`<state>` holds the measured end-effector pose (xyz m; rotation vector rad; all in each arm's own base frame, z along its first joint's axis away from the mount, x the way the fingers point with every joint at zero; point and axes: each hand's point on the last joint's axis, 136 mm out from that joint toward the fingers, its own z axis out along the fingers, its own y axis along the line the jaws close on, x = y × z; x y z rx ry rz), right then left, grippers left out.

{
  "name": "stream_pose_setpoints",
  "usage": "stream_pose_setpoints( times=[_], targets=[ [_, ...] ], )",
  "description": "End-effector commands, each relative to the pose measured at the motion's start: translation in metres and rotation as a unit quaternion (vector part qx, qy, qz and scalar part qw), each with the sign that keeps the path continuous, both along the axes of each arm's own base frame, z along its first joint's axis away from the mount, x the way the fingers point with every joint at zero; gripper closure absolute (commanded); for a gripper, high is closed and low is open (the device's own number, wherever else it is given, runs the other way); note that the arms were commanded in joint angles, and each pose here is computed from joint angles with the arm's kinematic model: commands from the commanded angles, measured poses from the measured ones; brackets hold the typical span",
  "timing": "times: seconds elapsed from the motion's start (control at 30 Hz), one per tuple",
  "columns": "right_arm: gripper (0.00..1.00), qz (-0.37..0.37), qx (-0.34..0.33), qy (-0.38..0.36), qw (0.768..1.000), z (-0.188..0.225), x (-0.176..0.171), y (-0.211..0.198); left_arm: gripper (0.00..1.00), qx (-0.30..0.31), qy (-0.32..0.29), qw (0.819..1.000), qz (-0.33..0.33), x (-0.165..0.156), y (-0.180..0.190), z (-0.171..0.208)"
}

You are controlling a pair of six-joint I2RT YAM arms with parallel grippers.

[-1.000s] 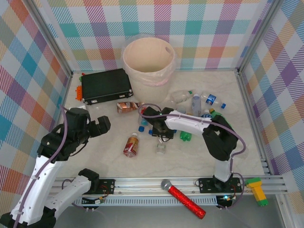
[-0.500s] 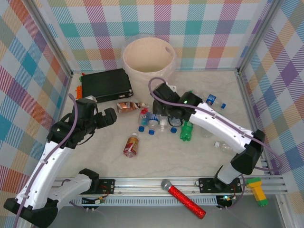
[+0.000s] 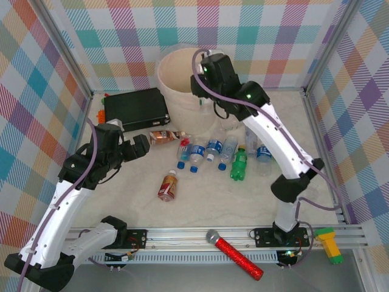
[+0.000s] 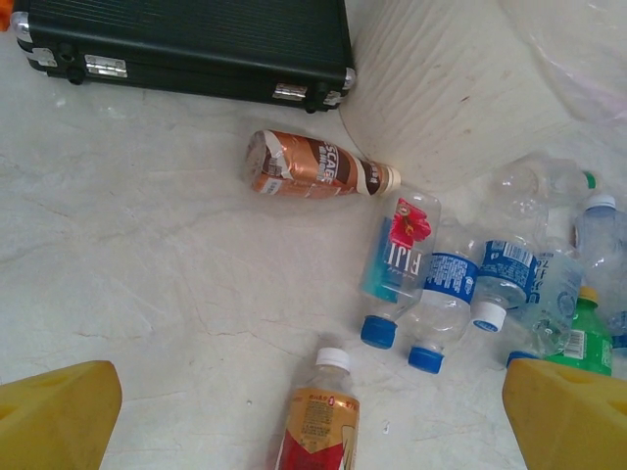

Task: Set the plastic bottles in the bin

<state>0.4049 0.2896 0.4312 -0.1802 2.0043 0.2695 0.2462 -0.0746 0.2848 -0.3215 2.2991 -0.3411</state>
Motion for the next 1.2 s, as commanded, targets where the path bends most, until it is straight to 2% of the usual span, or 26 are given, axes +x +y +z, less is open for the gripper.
stream_pose_setpoints(
  times=[0.0, 0.27, 0.4, 0.83, 1.17],
  targets=[
    [0.44, 0.005, -0.011, -0.061, 0.998, 0.027, 0.026, 0.005, 0.01, -0.002, -0.016, 1.000, 0.005, -0.007, 0.005, 0.013],
    [0.44, -0.018, 0.012, -0.149, 0.989, 0.051, 0.074, 0.009, 0.00, 0.002, -0.019, 1.000, 0.022, -0.017, 0.015, 0.018],
    [0.44, -0.018, 0.019, -0.167, 0.986, 0.050, 0.092, 0.012, 0.00, -0.004, -0.022, 0.999, 0.036, -0.023, 0.020, 0.020],
    [0.44, 0.037, 0.012, -0.114, 0.993, -0.016, 0.122, 0.046, 0.00, -0.013, -0.055, 0.997, 0.054, -0.036, 0.032, 0.035],
    [0.44, 0.039, 0.012, -0.084, 0.996, -0.035, 0.122, 0.050, 0.00, -0.012, -0.054, 0.996, 0.066, -0.046, 0.040, 0.034]
  ],
)
